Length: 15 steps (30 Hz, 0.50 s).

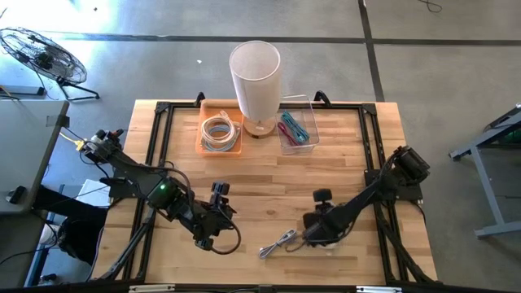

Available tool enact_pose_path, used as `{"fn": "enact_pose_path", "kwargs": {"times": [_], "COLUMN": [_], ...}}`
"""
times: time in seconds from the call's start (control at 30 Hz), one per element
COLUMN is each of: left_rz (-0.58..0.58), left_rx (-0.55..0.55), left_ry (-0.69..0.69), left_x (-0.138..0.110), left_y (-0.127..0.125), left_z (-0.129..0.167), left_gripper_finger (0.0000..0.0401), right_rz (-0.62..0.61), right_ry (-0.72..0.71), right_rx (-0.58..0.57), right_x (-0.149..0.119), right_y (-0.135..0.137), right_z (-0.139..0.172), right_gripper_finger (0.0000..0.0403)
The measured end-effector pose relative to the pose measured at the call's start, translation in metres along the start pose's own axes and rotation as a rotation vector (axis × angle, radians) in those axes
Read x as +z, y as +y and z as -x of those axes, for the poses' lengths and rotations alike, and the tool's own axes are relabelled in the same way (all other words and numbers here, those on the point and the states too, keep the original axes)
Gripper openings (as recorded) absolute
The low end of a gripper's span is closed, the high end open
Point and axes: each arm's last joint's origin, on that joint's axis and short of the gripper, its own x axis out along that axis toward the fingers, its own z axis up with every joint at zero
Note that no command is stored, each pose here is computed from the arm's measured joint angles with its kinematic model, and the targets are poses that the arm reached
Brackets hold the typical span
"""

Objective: Pick & Place USB Port
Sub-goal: Put the light brown HDMI cable into the orange bin

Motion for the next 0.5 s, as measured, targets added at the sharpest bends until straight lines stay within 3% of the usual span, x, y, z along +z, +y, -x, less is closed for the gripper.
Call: {"fn": "enact_pose_path", "kwargs": {"times": [0.5], "left_rz": [0.018], "left_rx": [-0.005], "left_ry": [-0.002], "left_x": [-0.0002], "left_y": [-0.0022], "left_z": [0.0008], "left_gripper_finger": [0.0169], "right_rz": [0.051], "right_ry": [0.04], "right_rx": [0.087], "right_x": [0.0003], "right_y": [-0.0006], "right_z": [-0.0001], "right_gripper_finger": [0.0048]}}
